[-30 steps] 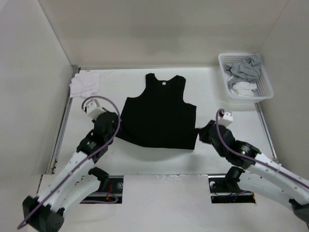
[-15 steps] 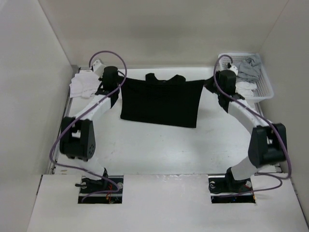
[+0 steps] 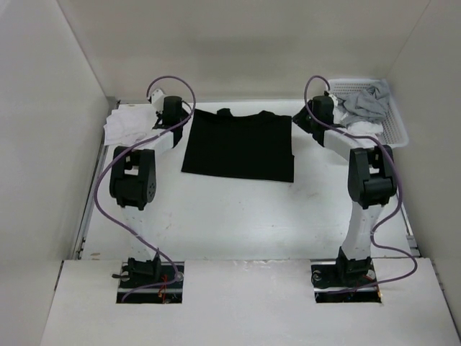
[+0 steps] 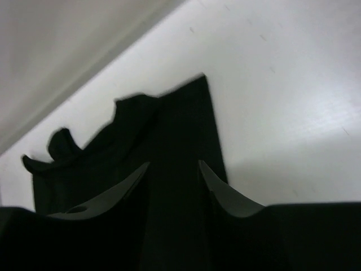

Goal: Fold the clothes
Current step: Fold the tank top

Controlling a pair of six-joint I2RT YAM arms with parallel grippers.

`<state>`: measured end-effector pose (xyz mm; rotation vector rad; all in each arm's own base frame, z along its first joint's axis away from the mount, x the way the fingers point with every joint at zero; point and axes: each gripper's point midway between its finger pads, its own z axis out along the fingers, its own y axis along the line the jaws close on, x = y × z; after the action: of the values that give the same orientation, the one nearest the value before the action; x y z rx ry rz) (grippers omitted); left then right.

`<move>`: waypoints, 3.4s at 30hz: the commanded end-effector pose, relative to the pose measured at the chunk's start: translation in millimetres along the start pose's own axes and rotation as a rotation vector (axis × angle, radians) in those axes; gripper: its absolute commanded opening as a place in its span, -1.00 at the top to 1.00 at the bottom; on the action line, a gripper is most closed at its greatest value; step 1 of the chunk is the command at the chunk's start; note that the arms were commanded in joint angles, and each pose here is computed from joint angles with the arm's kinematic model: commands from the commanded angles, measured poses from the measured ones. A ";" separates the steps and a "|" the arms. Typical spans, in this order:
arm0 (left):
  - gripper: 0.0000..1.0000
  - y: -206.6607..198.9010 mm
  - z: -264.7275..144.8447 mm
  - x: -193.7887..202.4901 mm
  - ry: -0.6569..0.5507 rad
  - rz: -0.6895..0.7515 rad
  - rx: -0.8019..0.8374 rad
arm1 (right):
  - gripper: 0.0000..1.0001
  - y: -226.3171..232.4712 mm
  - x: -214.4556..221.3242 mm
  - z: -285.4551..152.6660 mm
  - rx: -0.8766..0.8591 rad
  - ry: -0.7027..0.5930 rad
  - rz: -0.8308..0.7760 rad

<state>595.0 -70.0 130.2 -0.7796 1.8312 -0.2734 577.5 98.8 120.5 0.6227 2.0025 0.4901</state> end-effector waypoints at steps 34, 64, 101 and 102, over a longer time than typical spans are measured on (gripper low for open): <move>0.92 122.4 -128.5 99.2 0.166 -0.280 0.011 | 0.10 -61.1 146.9 -155.9 0.021 0.056 0.036; 0.97 191.3 -174.2 82.3 0.113 -0.310 -0.059 | 0.46 -41.5 223.9 -170.1 -0.053 0.228 0.023; 0.99 63.0 -413.5 -120.0 -0.278 -0.227 0.385 | 1.00 89.3 53.0 -468.2 -0.599 -0.131 -0.033; 0.99 65.3 -396.9 -107.9 -0.239 -0.225 0.362 | 1.00 89.6 55.9 -456.7 -0.565 -0.144 -0.048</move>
<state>207.1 -21.1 388.3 -0.6739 1.2591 -0.6819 149.7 161.8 378.7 0.2141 1.5777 1.0968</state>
